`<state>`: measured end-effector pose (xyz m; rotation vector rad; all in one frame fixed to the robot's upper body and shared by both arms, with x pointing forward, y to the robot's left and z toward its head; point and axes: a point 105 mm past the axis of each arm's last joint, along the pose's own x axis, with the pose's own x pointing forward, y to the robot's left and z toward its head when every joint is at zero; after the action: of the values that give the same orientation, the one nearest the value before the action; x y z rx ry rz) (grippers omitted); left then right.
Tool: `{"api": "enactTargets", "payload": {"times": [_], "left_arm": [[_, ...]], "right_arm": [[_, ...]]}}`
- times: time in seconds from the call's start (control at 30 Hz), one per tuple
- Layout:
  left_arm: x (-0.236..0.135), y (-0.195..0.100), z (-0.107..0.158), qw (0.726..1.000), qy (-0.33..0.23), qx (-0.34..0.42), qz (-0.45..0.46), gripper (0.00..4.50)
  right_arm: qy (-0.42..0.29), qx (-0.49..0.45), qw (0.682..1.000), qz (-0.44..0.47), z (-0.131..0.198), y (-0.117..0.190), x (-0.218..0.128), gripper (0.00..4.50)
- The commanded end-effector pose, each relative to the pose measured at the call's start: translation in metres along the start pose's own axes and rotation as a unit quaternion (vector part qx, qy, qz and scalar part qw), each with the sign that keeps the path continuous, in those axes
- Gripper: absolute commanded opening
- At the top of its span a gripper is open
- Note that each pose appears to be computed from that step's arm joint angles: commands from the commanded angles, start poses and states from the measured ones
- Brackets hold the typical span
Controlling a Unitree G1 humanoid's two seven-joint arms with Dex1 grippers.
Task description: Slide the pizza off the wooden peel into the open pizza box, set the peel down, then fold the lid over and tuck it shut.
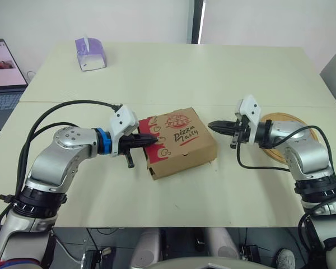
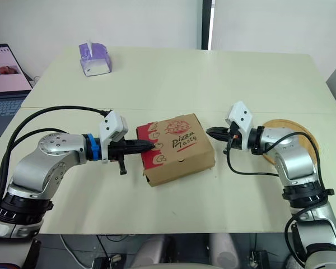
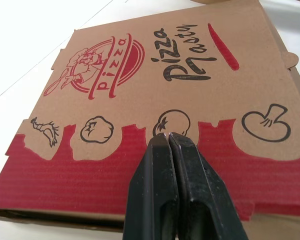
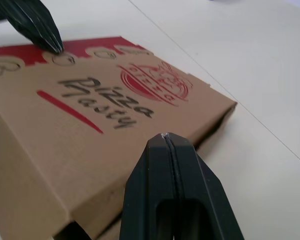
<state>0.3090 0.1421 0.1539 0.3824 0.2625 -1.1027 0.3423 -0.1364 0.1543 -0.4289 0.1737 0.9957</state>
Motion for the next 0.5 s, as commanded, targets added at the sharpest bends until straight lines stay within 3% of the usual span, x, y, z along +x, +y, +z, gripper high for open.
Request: {"api": "enactTargets", "payload": {"times": [0.03, 0.13, 0.5], "left_arm": [[-0.003, 0.002, 0.009, 1.000, -0.008, 0.021, 0.001, 0.04], [-0.002, 0.003, 0.008, 1.000, -0.006, 0.023, -0.002, 0.04], [-0.003, 0.004, 0.003, 1.000, 0.002, 0.029, 0.000, 0.04]], "right_arm": [[0.026, -0.034, 0.999, -0.004, -0.008, -0.004, -0.005, 0.00], [0.047, -0.043, 0.998, 0.025, -0.017, 0.005, -0.003, 0.00], [-0.005, 0.014, 0.995, 0.102, 0.000, 0.040, 0.008, 0.00]]}}
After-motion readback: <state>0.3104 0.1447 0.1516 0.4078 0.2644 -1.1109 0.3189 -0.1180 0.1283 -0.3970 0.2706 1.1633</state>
